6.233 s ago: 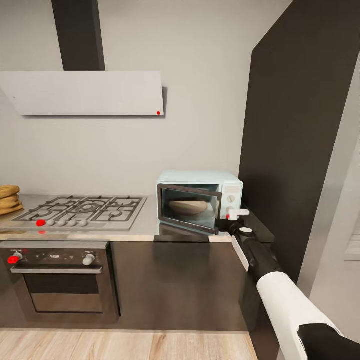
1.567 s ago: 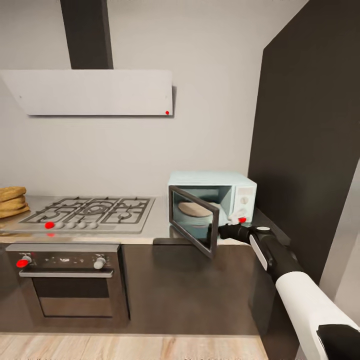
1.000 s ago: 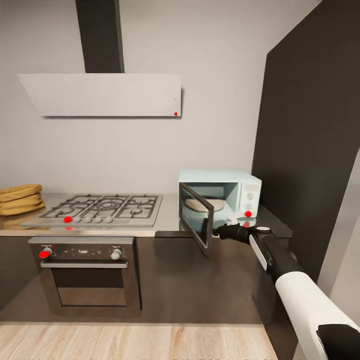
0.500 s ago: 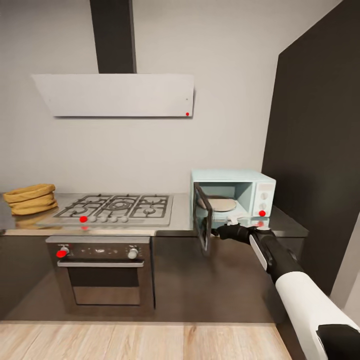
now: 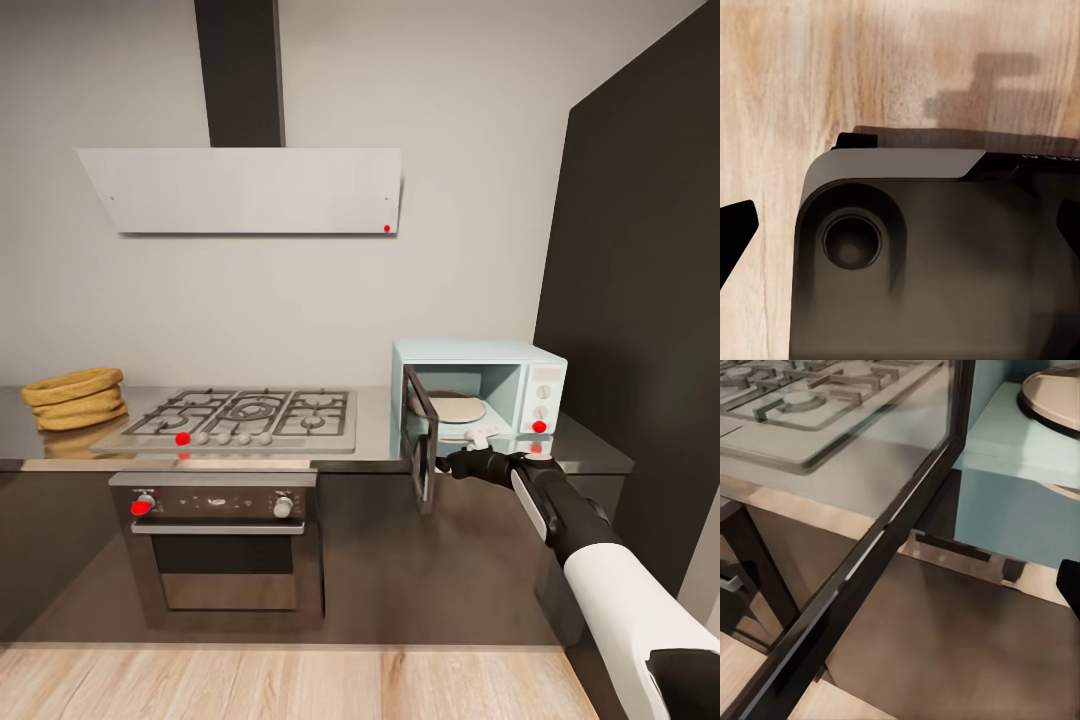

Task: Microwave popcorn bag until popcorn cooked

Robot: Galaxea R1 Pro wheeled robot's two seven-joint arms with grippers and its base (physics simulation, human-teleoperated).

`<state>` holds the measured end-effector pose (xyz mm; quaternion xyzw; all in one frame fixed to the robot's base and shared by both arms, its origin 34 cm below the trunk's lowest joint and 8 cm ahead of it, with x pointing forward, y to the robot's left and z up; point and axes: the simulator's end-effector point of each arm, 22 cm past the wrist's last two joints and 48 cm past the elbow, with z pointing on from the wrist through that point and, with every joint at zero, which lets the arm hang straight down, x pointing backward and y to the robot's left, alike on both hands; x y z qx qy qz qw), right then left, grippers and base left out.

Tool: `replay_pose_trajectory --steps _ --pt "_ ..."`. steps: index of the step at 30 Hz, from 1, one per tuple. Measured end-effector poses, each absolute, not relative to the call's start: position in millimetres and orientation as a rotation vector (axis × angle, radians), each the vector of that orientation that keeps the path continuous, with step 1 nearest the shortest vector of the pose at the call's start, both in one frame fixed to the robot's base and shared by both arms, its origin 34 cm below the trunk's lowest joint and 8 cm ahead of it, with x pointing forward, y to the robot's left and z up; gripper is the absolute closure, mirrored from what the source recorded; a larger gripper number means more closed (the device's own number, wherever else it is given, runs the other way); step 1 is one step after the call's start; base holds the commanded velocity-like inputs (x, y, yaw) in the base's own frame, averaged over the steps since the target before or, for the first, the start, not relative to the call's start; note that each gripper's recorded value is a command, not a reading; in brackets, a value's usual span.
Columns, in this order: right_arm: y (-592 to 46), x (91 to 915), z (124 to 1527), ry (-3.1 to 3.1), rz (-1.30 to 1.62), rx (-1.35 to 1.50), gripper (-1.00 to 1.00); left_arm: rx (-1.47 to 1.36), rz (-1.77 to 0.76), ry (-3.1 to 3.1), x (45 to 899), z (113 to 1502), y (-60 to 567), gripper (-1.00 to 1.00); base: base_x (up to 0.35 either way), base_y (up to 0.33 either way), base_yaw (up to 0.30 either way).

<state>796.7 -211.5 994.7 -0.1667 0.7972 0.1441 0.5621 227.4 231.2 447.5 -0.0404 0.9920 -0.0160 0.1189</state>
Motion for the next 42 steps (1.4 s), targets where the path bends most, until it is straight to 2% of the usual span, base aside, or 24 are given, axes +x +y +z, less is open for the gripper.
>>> replay_pose_trajectory --steps 11,15,21,27,34,39,42 --pt "-212.7 803.5 994.4 1.881 0.297 -0.33 -1.0 -0.118 -0.047 2.901 227.4 447.5 231.2 -1.0 0.0 0.0 0.0" --pt "-232.9 810.1 991.5 1.894 0.212 -0.26 -1.0 -0.118 -0.047 2.901 227.4 447.5 231.2 -1.0 0.0 0.0 0.0" --pt "-328.1 799.1 923.4 2.06 0.044 -0.136 -1.0 -0.118 -0.045 2.901 227.4 447.5 232.2 -1.0 0.0 0.0 0.0" --pt "-367.8 768.7 843.3 2.214 0.013 -0.075 -1.0 -0.118 -0.045 2.901 227.4 447.4 232.4 -1.0 0.0 0.0 0.0" --pt "-374.7 689.5 716.3 2.384 0.032 -0.038 -1.0 -0.118 -0.045 2.901 227.4 447.4 232.3 -1.0 0.0 0.0 0.0" --pt "-365.0 557.3 594.2 2.592 0.05 -0.051 -1.0 -0.118 -0.046 2.901 227.4 447.5 231.5 -1.0 0.0 0.0 0.0" --pt "-331.3 457.1 528.7 2.722 0.111 -0.072 -1.0 -0.118 -0.046 2.901 227.4 447.5 231.7 -1.0 0.0 0.0 0.0"
